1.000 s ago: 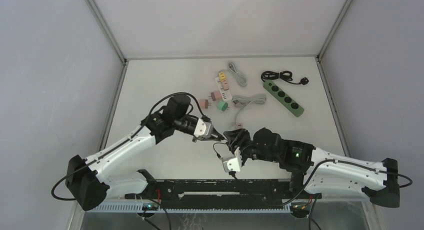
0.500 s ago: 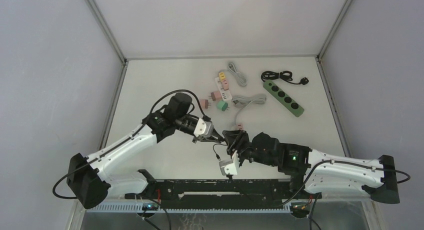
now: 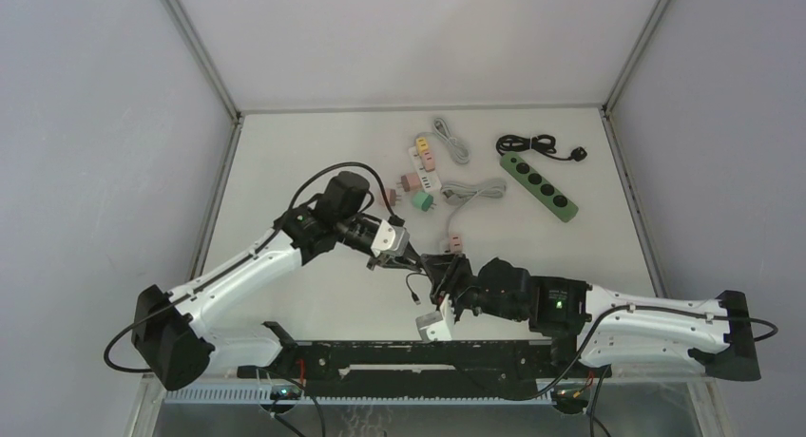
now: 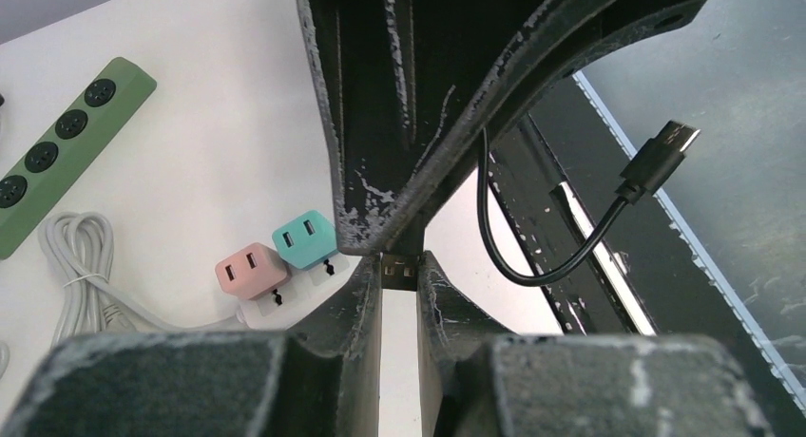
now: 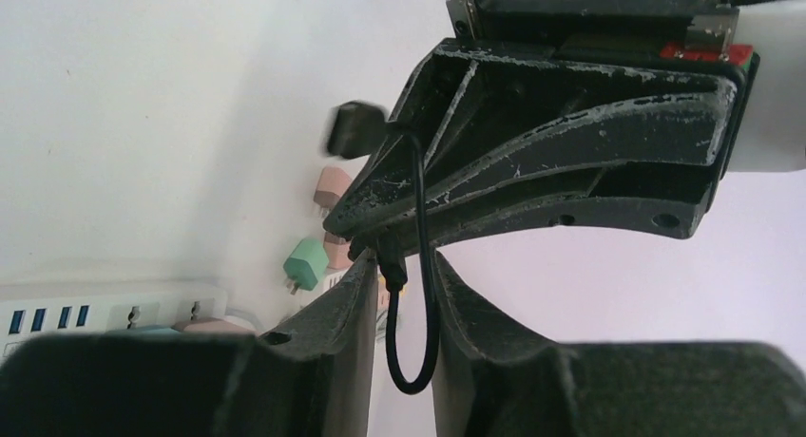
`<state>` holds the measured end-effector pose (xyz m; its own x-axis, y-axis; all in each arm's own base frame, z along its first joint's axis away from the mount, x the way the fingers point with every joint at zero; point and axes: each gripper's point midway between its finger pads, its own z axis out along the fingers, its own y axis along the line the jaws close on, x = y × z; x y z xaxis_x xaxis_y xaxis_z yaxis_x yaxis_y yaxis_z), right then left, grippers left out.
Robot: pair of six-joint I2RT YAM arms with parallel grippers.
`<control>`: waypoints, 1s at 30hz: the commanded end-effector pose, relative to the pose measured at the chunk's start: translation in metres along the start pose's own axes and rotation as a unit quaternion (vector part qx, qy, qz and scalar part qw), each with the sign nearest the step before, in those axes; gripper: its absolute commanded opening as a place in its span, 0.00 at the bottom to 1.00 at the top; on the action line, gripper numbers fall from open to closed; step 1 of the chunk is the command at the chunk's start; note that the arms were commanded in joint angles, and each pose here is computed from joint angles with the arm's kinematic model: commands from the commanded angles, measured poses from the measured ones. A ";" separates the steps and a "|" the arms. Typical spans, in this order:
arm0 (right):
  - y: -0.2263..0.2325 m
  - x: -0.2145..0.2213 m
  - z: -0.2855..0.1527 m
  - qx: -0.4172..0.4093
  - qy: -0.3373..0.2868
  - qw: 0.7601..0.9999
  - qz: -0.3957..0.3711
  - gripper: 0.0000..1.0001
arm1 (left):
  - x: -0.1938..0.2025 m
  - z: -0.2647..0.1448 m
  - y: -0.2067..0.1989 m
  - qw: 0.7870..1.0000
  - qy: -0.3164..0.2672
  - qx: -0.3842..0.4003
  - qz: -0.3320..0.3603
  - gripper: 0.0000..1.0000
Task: Insert the plug
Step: Adjust the plug.
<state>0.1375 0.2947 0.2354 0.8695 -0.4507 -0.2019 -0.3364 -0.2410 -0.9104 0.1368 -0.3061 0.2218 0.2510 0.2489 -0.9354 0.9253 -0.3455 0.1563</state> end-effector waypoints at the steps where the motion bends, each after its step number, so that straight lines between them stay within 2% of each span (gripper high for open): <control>1: -0.010 -0.006 -0.001 0.019 -0.004 1.000 -0.015 0.30 | -0.026 -0.005 0.006 0.999 -0.019 0.009 0.030 0.03; 7: -0.007 -0.002 0.000 0.013 0.008 1.000 -0.025 0.20 | -0.025 -0.005 0.003 0.999 -0.016 0.020 0.026 0.05; 12: -0.005 0.000 0.000 0.007 0.014 0.999 -0.032 0.01 | -0.022 -0.005 0.002 0.999 -0.010 0.022 0.024 0.06; 13: -0.004 0.000 0.000 0.005 0.015 0.999 -0.034 0.00 | -0.021 -0.005 0.002 0.999 -0.008 0.022 0.023 0.07; 16: -0.001 0.000 -0.002 -0.007 0.018 0.999 -0.030 0.00 | -0.017 -0.005 0.003 1.000 -0.003 0.020 0.019 0.12; 18: 0.001 -0.001 -0.005 -0.019 0.017 1.000 -0.016 0.00 | -0.015 -0.004 0.005 1.000 0.002 0.017 0.017 0.23; 20: 0.005 0.000 -0.010 -0.045 0.020 0.999 0.004 0.00 | -0.012 -0.004 0.007 1.000 0.006 0.012 0.012 0.30; 23: 0.019 0.006 -0.016 -0.098 0.042 0.993 0.044 0.00 | -0.009 -0.002 0.026 0.999 0.008 -0.036 -0.005 0.41; 30: 0.047 0.018 -0.033 -0.196 0.080 0.968 0.136 0.00 | 0.003 -0.008 0.059 0.983 -0.012 -0.175 -0.049 0.48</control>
<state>0.1349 0.2684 0.2172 0.7632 -0.5894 -0.2649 -0.5499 -0.3772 -0.7451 0.1642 -0.3139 0.2127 0.1872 0.3073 -0.9330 0.9706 -0.2041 0.1275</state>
